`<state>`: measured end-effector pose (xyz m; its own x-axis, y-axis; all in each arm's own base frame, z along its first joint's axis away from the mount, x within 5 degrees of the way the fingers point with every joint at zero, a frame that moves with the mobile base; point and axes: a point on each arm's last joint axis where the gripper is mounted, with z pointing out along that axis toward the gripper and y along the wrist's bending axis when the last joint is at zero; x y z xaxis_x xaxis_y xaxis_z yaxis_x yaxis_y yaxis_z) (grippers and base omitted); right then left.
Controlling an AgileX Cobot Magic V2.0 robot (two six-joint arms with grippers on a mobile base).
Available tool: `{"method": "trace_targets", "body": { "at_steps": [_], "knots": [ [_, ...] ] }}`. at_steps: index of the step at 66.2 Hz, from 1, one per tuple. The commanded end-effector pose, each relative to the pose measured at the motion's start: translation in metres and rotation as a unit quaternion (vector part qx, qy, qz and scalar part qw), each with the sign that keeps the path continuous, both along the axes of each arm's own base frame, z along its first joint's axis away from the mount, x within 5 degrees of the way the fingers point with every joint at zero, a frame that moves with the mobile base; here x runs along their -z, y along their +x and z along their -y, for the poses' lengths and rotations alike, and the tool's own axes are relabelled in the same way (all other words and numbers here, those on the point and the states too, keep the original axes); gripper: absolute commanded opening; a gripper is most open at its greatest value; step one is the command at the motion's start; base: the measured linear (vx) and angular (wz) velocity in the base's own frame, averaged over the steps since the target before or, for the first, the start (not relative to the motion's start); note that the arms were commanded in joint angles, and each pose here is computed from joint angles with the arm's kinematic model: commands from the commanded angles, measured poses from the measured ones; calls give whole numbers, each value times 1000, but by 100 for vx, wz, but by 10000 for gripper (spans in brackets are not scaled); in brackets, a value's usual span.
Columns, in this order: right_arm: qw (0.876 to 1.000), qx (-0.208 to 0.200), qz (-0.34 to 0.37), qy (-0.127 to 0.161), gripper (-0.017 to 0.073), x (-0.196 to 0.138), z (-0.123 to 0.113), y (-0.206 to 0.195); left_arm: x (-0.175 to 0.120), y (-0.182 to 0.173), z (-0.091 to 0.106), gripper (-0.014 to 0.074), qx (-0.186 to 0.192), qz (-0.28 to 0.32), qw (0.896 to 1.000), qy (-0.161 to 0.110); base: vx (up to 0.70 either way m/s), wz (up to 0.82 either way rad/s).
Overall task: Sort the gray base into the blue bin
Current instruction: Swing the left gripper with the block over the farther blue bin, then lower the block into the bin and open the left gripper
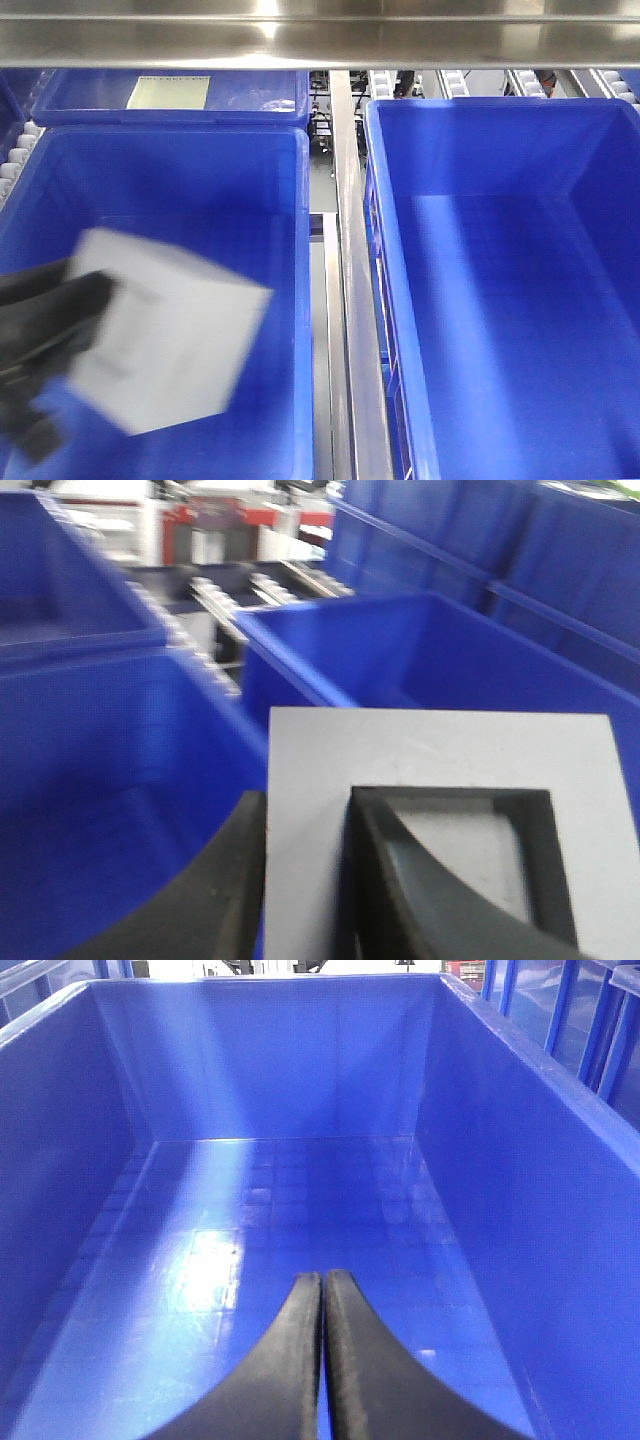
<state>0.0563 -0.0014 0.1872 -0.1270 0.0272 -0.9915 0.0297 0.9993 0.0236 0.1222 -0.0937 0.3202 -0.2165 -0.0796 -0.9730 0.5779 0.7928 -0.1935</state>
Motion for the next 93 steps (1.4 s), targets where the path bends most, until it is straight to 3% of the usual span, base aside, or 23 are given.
{"method": "trace_targets", "body": {
  "at_steps": [1, 9, 22, 36, 50, 61, 75, 93],
  "knots": [
    [1000, 1, 11, -9, -5, -2, 0, 2, -27, 14, 27, 2, 30, 58, 996, -55, 0, 0],
    [1000, 1, 11, -9, -5, -2, 0, 2, -31, 28, 74, 2, 84, 55, 993, -57, 0, 0],
    [1000, 1, 11, -9, -5, -2, 0, 2, -24, 54, 157, 2, 143, 20, 989, -26, 0, 0],
    [1000, 1, 11, -9, -5, -2, 0, 2, -18, 96, 239, 2, 163, -20, 986, 14, 0, 0],
    [1000, 1, 11, -9, -5, -2, 0, 2, -4, 129, 294, 2, 171, -61, 982, 56, 0, 0],
    [1000, 1, 11, -9, -5, -2, 0, 2, 22, 144, 317, 2, 173, -91, 977, 88, 0, 0],
    [1000, 1, 11, -9, -5, -2, 0, 2, 50, 148, 325, 15, 174, -117, 971, 117, 0, 0],
    [1000, 1, 11, -9, -5, -2, 0, 2, 53, 148, 324, 198, 175, -125, 968, 130, 0, 0]
  ]
}}
